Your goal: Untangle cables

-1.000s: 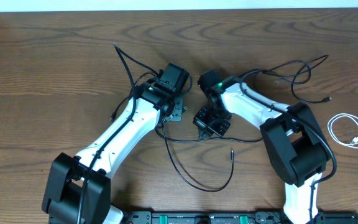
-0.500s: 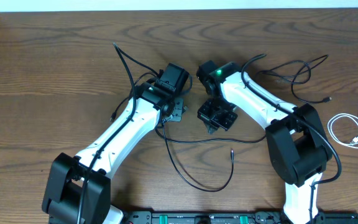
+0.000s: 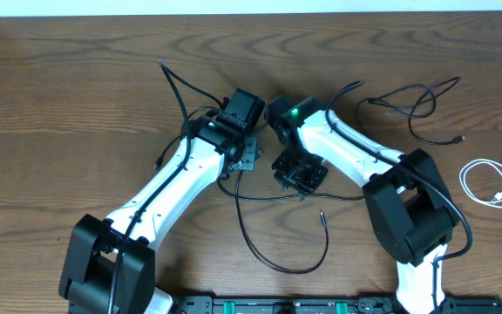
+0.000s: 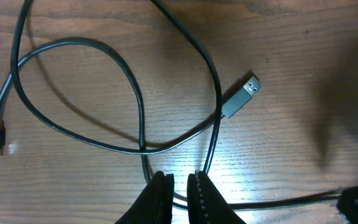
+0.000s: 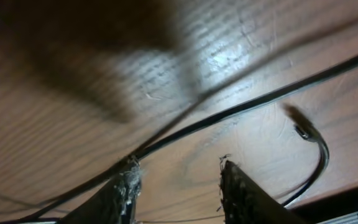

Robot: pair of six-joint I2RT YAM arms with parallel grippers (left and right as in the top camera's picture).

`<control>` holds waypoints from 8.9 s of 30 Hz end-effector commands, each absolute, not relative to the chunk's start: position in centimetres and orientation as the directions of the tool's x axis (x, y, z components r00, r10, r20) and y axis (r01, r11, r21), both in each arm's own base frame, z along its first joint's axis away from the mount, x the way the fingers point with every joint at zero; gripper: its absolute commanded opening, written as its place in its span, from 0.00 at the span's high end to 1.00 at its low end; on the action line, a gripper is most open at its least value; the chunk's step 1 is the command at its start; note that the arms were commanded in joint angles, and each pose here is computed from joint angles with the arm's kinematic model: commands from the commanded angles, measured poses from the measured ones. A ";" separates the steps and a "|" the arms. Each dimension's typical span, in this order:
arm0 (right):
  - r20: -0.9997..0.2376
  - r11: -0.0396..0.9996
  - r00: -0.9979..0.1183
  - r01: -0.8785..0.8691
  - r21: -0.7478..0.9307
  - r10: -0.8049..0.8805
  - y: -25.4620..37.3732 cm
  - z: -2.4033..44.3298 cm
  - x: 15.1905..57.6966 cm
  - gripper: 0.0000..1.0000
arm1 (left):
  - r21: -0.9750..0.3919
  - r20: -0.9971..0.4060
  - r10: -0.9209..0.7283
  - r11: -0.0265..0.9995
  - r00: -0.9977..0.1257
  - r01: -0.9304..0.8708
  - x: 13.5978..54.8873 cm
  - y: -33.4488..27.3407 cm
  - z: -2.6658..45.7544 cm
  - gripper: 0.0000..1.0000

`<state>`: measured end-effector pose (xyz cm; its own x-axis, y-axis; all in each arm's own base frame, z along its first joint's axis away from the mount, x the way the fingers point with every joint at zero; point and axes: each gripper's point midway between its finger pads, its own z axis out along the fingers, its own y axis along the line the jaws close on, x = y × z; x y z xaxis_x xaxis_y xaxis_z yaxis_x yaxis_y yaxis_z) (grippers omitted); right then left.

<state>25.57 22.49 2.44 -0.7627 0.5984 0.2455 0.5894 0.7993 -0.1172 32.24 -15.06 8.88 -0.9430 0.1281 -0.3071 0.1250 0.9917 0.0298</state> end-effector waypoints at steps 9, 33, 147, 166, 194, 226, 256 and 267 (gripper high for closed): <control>0.133 0.637 -0.624 0.735 -0.232 0.770 20.3 0.5 24.3 0.61 | 0.047 -0.314 0.123 0.992 -0.941 0.114 32.4 -14.6 9.0 0.85; 0.093 0.576 -0.570 0.790 -0.211 0.816 18.8 -0.9 25.5 0.81 | 0.048 -0.313 0.123 0.992 -0.942 0.114 32.4 -14.6 9.0 0.85; -0.144 0.732 -0.719 0.656 0.184 0.680 4.8 -7.8 21.9 0.99 | 0.045 -0.326 0.128 0.992 -0.937 0.120 32.7 -14.7 9.1 0.72; -0.447 0.969 -0.872 0.110 0.221 0.201 9.2 17.2 37.6 0.99 | 0.040 -0.333 0.123 0.992 -0.935 0.116 32.8 -14.8 9.1 0.72; -0.990 0.943 -0.116 0.331 0.039 0.082 -5.4 51.8 43.3 0.99 | 0.045 -0.323 0.124 0.992 -0.938 0.116 32.6 -14.7 9.1 0.71; -0.404 0.763 -0.755 0.620 -0.183 0.517 -22.9 18.6 42.0 0.98 | 0.042 -0.329 0.124 0.992 -0.936 0.116 32.8 -14.8 9.1 0.71; -0.254 0.904 -0.878 0.346 0.249 0.406 -13.7 13.5 46.2 0.01 | 0.037 -0.342 0.121 0.993 -0.932 0.116 33.1 -14.9 9.2 0.71; -0.275 0.885 -0.853 0.371 0.279 0.444 -11.5 7.6 49.4 0.16 | 0.038 -0.338 0.122 0.993 -0.933 0.116 33.0 -14.9 9.2 0.71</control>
<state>49.65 -12.79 10.46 -0.8444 0.4239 -0.3276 0.3519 0.8999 0.2577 32.82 -15.33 9.04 -0.9349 0.1238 -0.3327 0.1235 0.9921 0.0222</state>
